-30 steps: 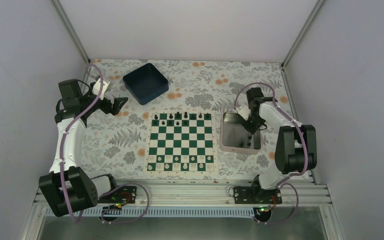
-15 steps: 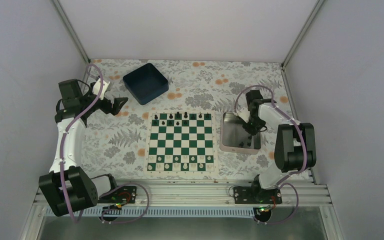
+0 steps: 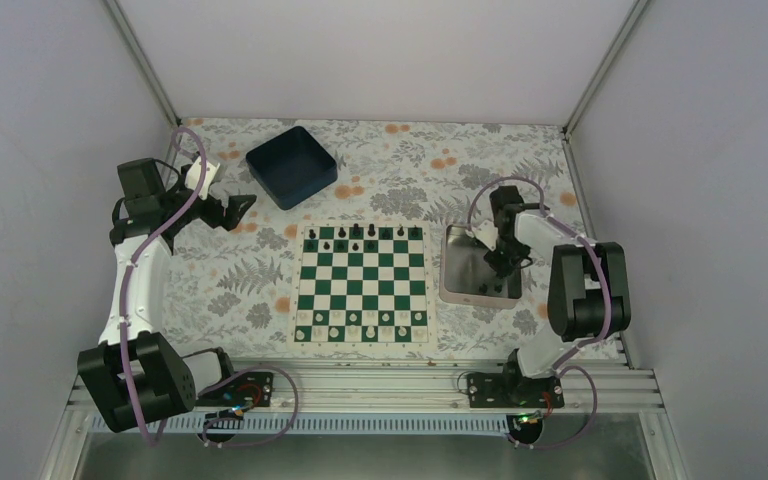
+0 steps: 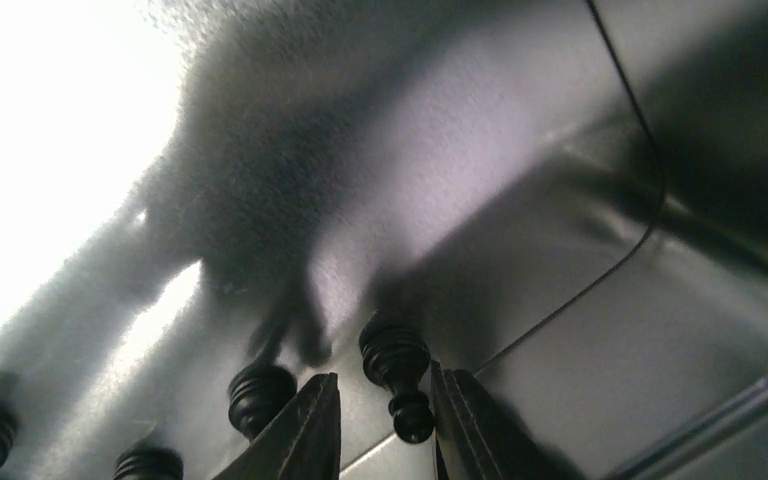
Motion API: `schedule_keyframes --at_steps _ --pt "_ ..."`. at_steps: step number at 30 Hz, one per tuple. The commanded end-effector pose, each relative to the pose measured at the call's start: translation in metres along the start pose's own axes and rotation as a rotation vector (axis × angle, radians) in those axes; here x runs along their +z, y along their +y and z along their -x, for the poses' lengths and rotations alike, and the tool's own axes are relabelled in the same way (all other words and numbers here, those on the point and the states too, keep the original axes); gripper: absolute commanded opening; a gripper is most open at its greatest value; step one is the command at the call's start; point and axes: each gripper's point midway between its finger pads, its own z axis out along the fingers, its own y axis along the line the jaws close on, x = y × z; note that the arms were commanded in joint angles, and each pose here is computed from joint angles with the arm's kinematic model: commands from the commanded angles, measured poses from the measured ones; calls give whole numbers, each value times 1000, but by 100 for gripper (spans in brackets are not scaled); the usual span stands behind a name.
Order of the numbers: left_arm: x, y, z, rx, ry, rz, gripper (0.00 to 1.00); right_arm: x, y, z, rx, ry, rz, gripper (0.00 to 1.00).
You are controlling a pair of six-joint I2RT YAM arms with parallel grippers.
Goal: Set up the chess pieces on the board
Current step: Pick up the chess piece from the storage box, then place the chess piece on the chessboard.
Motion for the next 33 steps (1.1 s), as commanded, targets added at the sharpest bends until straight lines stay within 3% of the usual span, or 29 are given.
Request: schedule_keyframes --at_steps 1,8,18,26,33 --pt "-2 -1 8 32 -29 -20 100 9 1 2 0 -9 16 25" --pt "-2 -1 8 33 -27 -17 100 4 -2 7 5 -33 20 8" --pt "-1 -1 9 31 -29 -19 100 -79 1 50 -47 -180 20 5" --pt "-4 -1 11 38 -32 -11 100 -150 74 134 -288 -342 97 5" --pt "-4 -1 11 38 -30 -8 100 -124 129 186 -443 -310 120 6"
